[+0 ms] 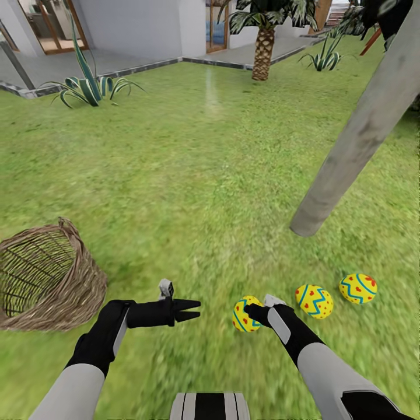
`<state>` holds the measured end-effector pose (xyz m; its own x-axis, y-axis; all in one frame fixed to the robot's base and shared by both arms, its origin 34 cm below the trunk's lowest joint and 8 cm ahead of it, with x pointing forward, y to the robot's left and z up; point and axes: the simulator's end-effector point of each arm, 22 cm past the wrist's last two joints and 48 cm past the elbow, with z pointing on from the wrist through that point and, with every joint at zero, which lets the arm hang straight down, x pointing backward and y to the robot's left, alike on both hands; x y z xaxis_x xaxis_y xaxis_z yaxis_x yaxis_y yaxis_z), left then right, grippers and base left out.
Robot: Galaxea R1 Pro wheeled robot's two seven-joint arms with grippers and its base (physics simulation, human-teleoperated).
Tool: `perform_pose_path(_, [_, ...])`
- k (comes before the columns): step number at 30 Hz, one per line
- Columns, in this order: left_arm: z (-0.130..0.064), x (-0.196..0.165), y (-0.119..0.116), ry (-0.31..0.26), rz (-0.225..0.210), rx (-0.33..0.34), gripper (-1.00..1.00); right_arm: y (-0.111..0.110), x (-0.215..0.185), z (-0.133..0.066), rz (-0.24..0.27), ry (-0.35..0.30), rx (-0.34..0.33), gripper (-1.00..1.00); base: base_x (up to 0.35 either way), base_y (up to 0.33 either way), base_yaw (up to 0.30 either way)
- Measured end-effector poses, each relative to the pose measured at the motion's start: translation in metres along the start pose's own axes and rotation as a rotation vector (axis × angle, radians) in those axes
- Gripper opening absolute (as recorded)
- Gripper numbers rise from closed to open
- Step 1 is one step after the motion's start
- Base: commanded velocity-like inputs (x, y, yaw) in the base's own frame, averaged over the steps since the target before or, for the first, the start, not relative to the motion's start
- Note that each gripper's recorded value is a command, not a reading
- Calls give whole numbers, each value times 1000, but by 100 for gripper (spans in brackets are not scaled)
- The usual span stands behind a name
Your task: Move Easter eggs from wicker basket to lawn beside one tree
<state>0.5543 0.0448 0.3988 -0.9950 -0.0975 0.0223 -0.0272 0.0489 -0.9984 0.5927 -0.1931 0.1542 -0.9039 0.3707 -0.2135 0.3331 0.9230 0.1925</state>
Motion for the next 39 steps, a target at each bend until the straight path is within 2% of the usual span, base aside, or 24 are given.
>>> perform_pose_path(20, [-1,-5,-40,-1,82,5,100,16,-35,-36,-10,-79,-31,100,-63,0,0])
perform_pose_path(30, [-2,-6,-61,-3,123,9,100,23,-51,-55,-12,-117,-46,100,-155,0,0])
perform_pose_path(39, [-2,-7,-79,-5,160,12,100,30,-64,-73,-15,-151,-59,100,-293,0,0])
